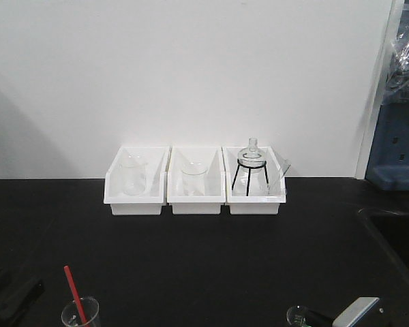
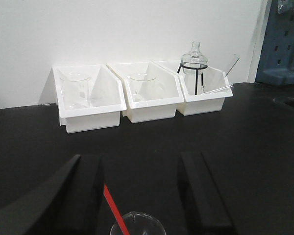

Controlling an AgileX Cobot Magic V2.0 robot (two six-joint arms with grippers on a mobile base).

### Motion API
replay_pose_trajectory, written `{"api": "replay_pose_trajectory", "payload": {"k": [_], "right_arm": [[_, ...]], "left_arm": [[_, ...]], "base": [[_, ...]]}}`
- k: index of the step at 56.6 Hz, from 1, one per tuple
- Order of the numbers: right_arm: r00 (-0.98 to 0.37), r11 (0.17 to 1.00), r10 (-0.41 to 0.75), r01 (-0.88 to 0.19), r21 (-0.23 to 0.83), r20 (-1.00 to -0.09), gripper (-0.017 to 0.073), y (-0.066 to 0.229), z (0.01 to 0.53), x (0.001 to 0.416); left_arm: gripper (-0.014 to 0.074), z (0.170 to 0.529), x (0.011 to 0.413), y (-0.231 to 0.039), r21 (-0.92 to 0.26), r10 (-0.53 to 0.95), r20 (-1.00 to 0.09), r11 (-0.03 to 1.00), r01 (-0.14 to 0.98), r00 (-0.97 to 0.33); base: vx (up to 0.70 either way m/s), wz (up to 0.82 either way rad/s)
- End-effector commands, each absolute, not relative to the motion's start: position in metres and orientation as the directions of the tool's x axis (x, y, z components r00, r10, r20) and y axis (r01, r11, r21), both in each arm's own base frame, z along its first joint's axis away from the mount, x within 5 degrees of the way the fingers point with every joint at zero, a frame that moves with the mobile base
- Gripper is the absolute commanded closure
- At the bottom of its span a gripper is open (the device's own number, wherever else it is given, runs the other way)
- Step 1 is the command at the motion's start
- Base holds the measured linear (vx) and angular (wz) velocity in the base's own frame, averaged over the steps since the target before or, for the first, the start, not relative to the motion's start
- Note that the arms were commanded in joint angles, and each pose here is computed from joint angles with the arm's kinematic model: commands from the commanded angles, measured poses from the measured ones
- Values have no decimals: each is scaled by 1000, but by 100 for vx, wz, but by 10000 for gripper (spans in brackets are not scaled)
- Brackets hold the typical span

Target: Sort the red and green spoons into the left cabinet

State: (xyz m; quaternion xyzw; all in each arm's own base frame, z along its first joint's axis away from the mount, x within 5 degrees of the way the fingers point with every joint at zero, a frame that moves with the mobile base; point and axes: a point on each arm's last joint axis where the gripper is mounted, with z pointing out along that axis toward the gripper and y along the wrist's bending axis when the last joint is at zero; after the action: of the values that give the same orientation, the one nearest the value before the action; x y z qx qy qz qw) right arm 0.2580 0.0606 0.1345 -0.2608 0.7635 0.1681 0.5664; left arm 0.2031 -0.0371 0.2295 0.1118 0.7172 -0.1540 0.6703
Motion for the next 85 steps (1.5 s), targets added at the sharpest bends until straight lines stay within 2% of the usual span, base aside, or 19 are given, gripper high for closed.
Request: {"api": "replay_pose_trajectory", "payload": {"k": [1, 13, 35, 52, 63, 67, 73, 85], "right_arm": [[-114, 825, -148, -562, -59, -982, 345, 59, 154, 265], [-120, 833, -144, -551, -55, -982, 452, 58, 153, 266], [-108, 848, -91, -530, -20, -990, 565, 57, 157, 267], [-95, 851, -58, -525, 1, -994, 568, 57, 166, 266], [-33, 858, -47, -513, -23, -998, 568, 56, 193, 260], [-26, 862, -25, -506, -9, -999, 568, 55, 204, 256], [-2, 870, 10, -493, 9, -1000, 568, 53, 224, 248], [36, 892, -41, -450, -53, -999, 568, 49, 249, 233]], "left_arm": [[122, 248, 206, -38, -84, -105, -994, 919, 384, 35], [122, 248, 206, -38, -84, -105, -994, 919, 384, 35], [122, 254, 207, -33, -146, -184, -980, 929, 339, 82], [122, 254, 207, -33, -144, -180, -981, 930, 339, 78], [122, 247, 212, -33, -91, -119, -990, 942, 323, 69], [122, 243, 215, -31, -106, -128, -990, 946, 306, 55], [122, 237, 223, -29, -143, -160, -986, 949, 280, 40], [122, 238, 257, -32, -139, -155, -987, 943, 302, 32]], "base": [[0, 0], [0, 0], [0, 0], [0, 0], [0, 0], [0, 0], [0, 0], [0, 0]]}}
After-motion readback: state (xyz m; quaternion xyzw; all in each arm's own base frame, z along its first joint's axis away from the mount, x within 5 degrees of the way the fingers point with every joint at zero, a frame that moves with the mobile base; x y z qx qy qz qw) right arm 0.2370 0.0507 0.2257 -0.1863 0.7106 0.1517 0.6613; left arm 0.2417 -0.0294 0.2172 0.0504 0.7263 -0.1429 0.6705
